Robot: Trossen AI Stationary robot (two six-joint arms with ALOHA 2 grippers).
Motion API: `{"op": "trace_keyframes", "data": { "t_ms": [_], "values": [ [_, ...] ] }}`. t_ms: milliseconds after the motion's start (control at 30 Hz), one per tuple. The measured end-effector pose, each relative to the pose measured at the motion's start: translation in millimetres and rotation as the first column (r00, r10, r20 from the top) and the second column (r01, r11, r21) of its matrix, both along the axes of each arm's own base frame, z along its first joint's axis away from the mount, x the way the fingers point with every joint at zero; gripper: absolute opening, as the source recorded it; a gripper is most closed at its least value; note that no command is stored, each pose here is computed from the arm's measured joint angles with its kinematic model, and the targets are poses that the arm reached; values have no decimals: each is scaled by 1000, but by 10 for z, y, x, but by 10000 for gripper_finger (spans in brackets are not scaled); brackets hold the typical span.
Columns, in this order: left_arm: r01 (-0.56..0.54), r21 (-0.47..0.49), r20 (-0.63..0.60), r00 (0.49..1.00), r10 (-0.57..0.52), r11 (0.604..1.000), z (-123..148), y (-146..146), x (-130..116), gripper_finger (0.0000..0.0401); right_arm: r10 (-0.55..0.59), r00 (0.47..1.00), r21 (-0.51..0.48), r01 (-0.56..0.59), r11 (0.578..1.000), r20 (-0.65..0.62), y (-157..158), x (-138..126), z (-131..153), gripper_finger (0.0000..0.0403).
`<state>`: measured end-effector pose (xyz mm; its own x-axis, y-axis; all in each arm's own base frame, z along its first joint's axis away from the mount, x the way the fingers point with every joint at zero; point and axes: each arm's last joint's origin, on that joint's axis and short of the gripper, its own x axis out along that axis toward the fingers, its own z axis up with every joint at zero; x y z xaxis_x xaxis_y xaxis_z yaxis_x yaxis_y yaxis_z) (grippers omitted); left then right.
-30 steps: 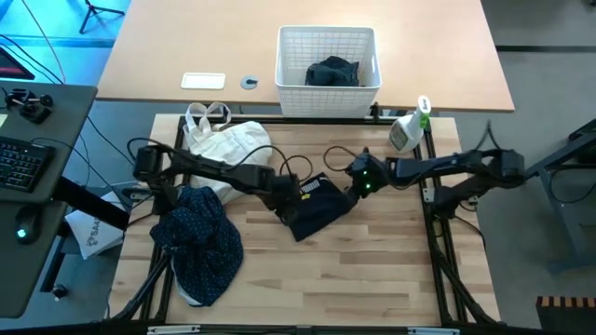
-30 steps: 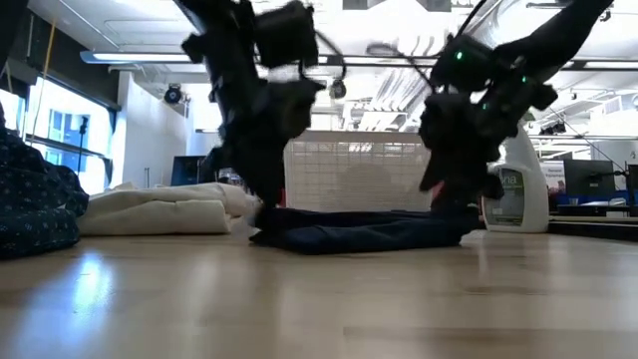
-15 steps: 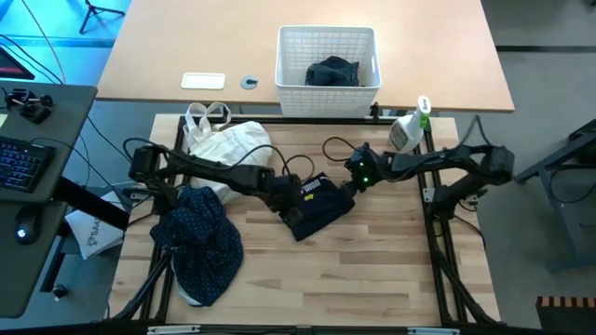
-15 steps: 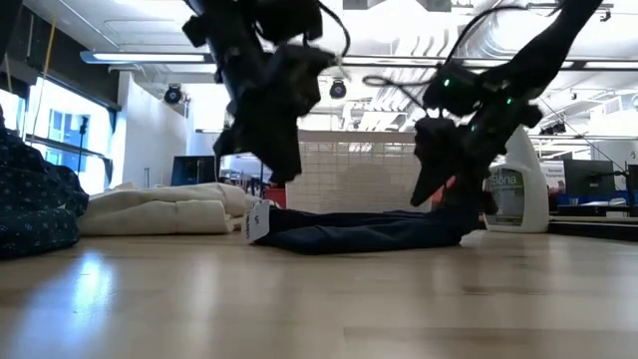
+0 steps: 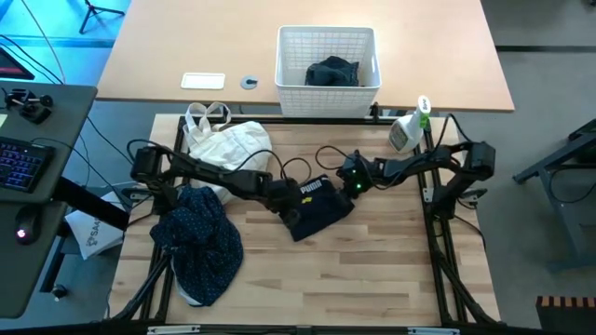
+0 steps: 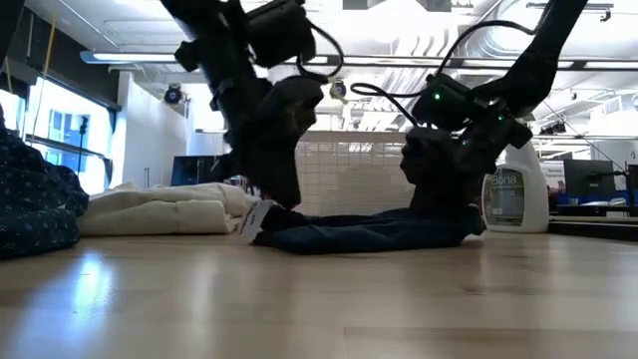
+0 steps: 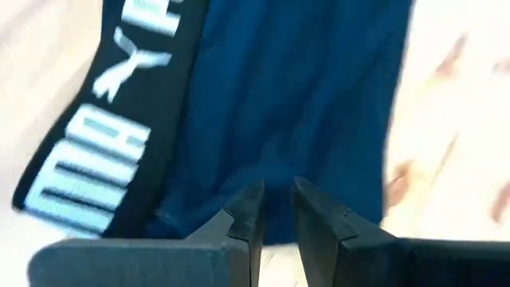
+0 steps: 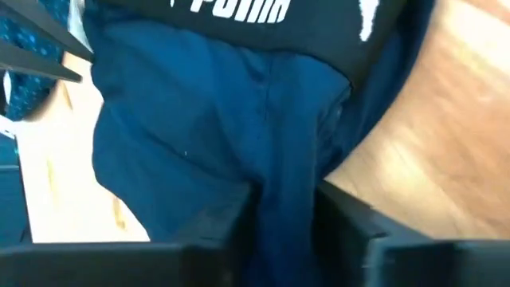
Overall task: Fold Laundry from Bin
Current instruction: Fold the black boxer short
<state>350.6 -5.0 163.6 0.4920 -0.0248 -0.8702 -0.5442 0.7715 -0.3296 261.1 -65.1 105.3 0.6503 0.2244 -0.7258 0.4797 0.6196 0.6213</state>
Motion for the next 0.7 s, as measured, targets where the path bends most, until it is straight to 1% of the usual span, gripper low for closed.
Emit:
{"op": "trace_keyframes", "data": {
  "t_ms": [100,133,233,333,433,533,600,700],
  "values": [
    [32,28,70,997,-34,999,202,1,62,53,28,1000,4,-28,1000,-5,34,-15,13,29],
    [41,45,102,994,-46,998,294,3,85,53,39,999,11,-39,999,-3,46,-29,37,16],
    [46,127,180,981,-69,991,522,28,138,53,41,999,2,-41,999,25,59,-68,179,21],
    [66,193,256,960,-115,979,631,133,203,63,57,997,-35,-55,998,55,72,-134,352,14],
    [84,195,332,932,-146,977,646,314,278,94,85,993,-77,-78,994,88,92,-208,510,5],
    [99,221,373,910,-178,970,575,492,358,140,117,986,-108,-104,989,118,117,-267,630,10],
    [121,256,431,874,-225,959,552,582,430,173,147,980,-123,-131,984,136,149,-289,683,9],
    [163,305,548,776,-313,938,548,685,550,221,225,960,-120,-206,971,169,230,-283,717,4]
  ]
}}
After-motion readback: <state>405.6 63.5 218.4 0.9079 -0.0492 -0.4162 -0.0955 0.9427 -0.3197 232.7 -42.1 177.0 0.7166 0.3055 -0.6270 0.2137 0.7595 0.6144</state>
